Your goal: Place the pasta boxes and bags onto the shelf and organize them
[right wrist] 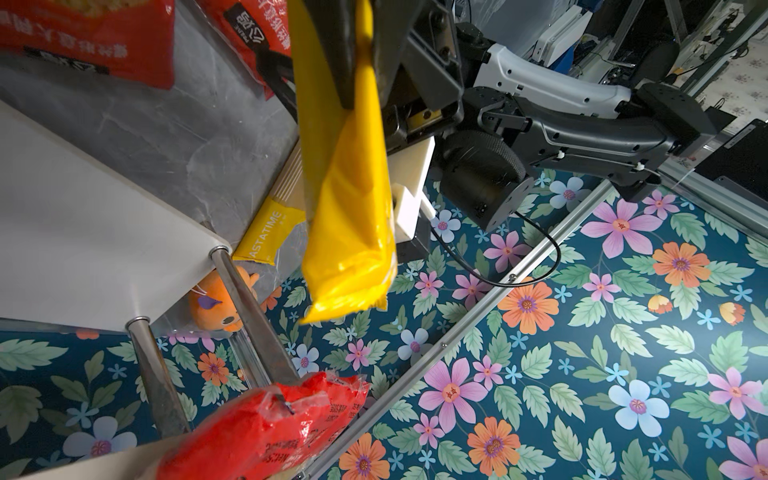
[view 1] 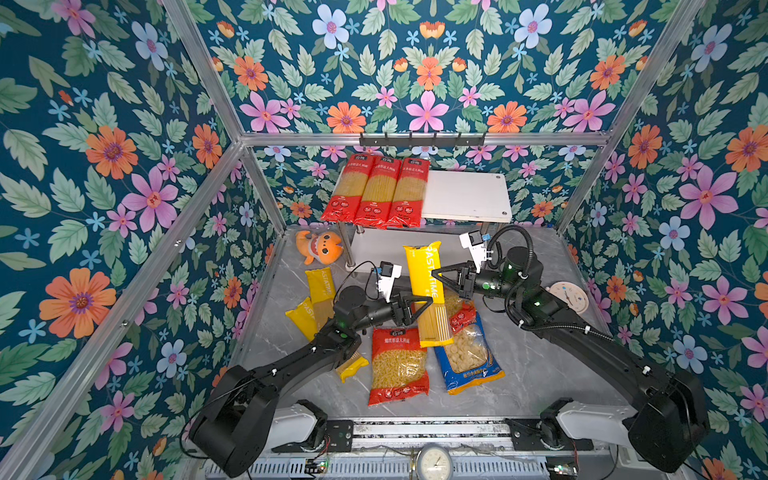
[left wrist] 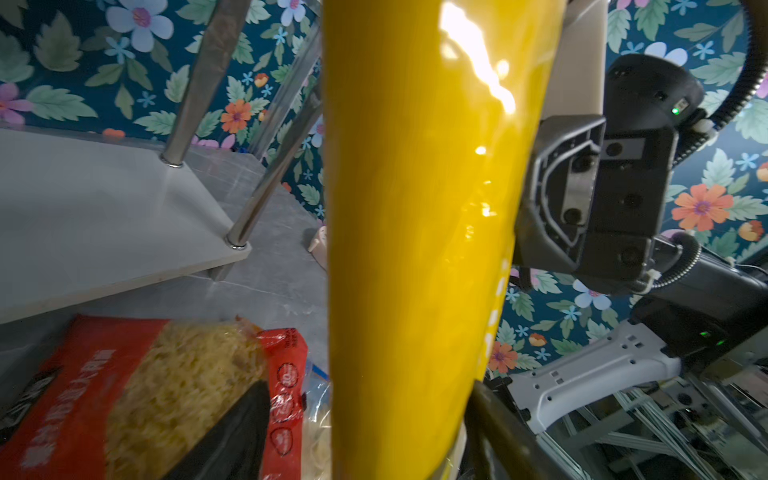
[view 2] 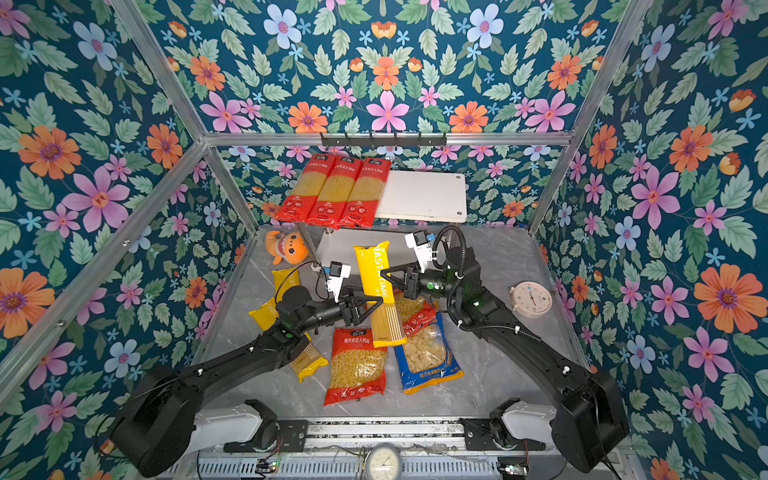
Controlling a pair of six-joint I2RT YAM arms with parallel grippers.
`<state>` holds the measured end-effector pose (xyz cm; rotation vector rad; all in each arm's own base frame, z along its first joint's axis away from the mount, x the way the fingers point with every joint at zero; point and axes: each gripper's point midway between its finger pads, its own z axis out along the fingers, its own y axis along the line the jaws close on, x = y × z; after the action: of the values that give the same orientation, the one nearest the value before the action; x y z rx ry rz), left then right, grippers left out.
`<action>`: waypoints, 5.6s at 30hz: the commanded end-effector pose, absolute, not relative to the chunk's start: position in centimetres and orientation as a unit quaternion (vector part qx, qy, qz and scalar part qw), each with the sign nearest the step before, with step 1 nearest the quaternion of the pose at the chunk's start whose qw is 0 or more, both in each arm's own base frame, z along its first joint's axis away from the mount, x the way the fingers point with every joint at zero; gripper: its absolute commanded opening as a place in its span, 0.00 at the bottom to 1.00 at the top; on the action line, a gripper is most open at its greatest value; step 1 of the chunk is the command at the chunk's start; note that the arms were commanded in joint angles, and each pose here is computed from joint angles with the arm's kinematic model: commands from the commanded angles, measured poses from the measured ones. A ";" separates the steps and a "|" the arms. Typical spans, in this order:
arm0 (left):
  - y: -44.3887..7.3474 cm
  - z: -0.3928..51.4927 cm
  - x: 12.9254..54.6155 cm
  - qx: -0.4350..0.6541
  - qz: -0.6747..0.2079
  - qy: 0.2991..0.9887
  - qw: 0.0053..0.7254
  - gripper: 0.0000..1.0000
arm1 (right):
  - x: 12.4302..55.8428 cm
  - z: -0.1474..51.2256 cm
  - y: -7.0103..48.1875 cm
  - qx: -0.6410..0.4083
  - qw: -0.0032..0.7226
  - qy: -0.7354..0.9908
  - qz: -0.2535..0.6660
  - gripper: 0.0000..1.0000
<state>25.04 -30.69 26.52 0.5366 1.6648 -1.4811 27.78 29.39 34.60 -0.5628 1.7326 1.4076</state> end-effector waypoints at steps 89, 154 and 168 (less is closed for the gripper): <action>-21.5 26.2 29.3 0.053 -0.457 0.762 0.455 0.72 | 41.1 41.4 26.5 0.110 0.325 0.704 0.622 0.47; 0.5 12.1 30.0 -0.294 -0.202 0.862 0.361 0.40 | 29.5 12.1 53.6 -0.126 0.088 0.816 0.557 0.02; -10.5 14.0 30.2 -0.172 -0.355 0.849 0.351 0.57 | 21.0 13.3 35.9 -0.071 0.102 0.878 0.462 0.03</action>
<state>30.02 -7.71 13.13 -0.4966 2.2452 -0.7900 20.99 36.79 12.21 -0.0973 2.6769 1.4422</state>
